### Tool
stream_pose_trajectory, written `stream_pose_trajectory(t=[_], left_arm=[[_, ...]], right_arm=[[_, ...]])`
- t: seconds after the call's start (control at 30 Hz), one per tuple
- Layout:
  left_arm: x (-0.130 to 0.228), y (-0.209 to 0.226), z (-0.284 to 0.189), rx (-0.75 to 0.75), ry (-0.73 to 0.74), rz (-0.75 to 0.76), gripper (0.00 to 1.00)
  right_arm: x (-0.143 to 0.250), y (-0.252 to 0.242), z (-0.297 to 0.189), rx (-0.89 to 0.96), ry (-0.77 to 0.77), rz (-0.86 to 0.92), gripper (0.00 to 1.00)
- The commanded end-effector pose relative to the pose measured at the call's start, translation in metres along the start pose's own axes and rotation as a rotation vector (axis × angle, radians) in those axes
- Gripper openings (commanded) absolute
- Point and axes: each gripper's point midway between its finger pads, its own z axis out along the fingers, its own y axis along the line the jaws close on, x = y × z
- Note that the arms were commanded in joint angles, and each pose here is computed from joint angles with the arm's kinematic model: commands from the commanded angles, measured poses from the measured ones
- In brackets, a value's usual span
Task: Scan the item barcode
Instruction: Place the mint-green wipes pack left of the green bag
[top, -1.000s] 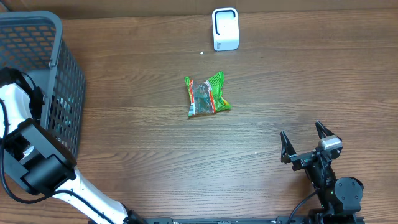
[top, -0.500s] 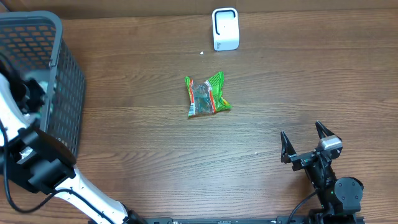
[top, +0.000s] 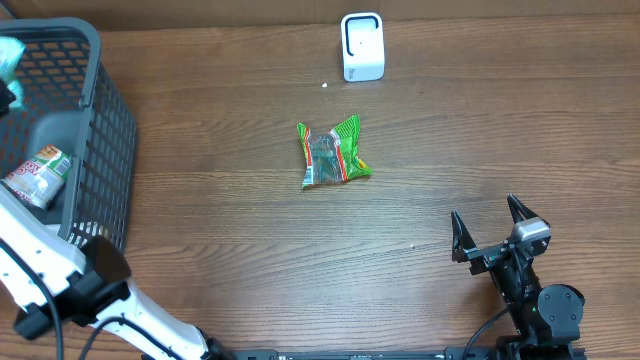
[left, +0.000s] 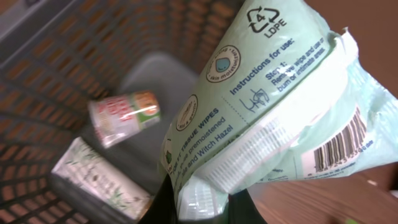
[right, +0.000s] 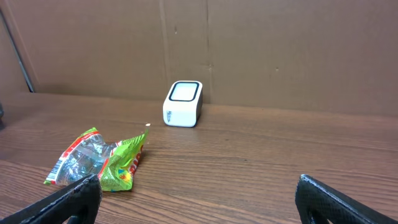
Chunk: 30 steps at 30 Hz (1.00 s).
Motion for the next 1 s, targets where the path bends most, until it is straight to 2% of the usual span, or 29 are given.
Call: stream_pose_trajectory(t=[0.0,0.1,0.23,0.37,0.53,0.63,0.87,0.97], left_arm=[[0.014,-0.055,-0.037,0.161,-0.028,0.060,0.04],[0.041,-0.090,-0.039,0.214,0.040,0.133,0.04],[0.092,-0.137,-0.019,0.273,0.217,0.244,0.04],[0.146,-0.155,0.022,0.177,0.406,0.300,0.04],[0.206,-0.173,0.074,0.115,0.552,0.355,0.04],[0.238,-0.177,0.100,0.088,0.604,0.349,0.04],[0.295,-0.170,0.155,-0.015,0.642,0.143,0.04],[0.320,-0.172,0.168,0.003,0.673,0.112,0.04]], right_arm=[[0.001,0.002,0.000,-0.011,-0.007,0.004,1.00],[0.001,0.002,0.000,-0.011,-0.007,0.004,1.00],[0.001,0.002,0.000,-0.011,-0.007,0.004,1.00],[0.001,0.002,0.000,-0.011,-0.007,0.004,1.00],[0.001,0.002,0.000,-0.011,-0.007,0.004,1.00],[0.001,0.002,0.000,-0.011,-0.007,0.004,1.00],[0.001,0.002,0.000,-0.011,-0.007,0.004,1.00],[0.001,0.002,0.000,-0.011,-0.007,0.004,1.00]])
